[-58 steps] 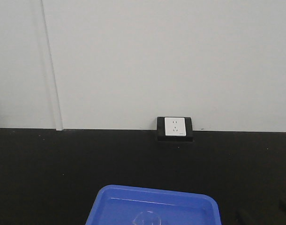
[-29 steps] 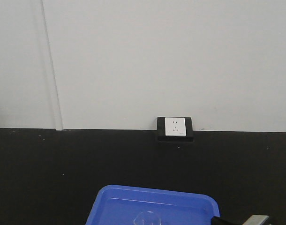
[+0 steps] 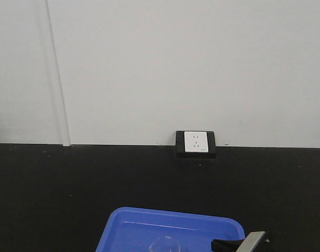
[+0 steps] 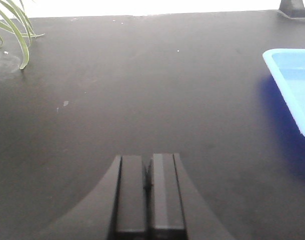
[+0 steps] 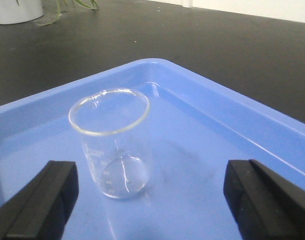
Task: Move beaker to silver tray on left bench
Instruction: 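Move the right gripper down over the beaker in the blue tray, then close the right gripper around the beaker rim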
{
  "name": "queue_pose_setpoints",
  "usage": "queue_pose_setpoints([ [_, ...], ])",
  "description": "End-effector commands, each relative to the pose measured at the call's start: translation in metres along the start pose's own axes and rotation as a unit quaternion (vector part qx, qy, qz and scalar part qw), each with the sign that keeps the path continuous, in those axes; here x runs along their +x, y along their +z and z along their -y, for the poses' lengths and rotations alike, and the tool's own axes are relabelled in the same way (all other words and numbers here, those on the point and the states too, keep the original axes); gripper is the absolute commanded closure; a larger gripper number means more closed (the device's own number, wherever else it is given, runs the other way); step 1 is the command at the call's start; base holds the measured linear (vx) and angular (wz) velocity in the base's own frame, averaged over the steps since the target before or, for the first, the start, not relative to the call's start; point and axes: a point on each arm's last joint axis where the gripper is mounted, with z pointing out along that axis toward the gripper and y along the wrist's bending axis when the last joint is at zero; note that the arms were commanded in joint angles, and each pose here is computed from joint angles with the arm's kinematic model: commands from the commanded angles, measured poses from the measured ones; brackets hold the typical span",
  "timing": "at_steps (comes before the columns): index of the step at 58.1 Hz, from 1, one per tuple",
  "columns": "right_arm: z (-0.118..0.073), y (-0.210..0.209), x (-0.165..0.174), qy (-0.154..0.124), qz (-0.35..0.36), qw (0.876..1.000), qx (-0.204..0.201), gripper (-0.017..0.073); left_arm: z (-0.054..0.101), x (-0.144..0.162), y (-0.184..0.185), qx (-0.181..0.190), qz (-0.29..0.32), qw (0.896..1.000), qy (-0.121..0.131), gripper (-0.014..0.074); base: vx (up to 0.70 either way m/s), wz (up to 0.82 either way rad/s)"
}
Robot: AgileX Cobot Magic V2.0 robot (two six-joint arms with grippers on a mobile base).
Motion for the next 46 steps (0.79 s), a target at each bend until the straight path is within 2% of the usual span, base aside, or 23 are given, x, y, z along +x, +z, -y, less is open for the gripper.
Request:
queue_pose_setpoints([
  [1,0.001,0.004,-0.023,-0.033,0.069,0.997,-0.026,-0.006,0.001,0.001,0.002,0.004,0.033,0.999,-0.001,0.0592,0.0,0.0],
  [11,0.004,0.012,-0.02,-0.046,0.053,0.996,-0.048,-0.0052,0.001,0.001,0.002,0.004,0.033,0.999,-0.001,0.0592,0.0,0.0],
  [20,0.007,0.019,-0.018,-0.046,0.056,0.996,-0.056,-0.0041,0.001,0.001,0.002,0.004,0.033,0.999,-0.001,0.0592,0.0,0.0],
  [28,0.002,0.033,-0.015,-0.055,0.039,0.995,-0.068,-0.0035,0.001,0.001,0.002,0.004,0.033,0.999,-0.001,0.0592,0.0,0.0],
  [39,-0.002,0.052,-0.013,-0.044,0.035,0.997,-0.056,-0.0034,0.001,0.001,0.002,0.004,0.033,0.999,-0.001,0.0592,0.0,0.0],
  [46,-0.006,0.063,-0.014,-0.05,0.04,0.996,-0.063,-0.0034,0.001,0.001,0.002,0.004,0.033,0.999,-0.001,0.0592,0.0,0.0],
])
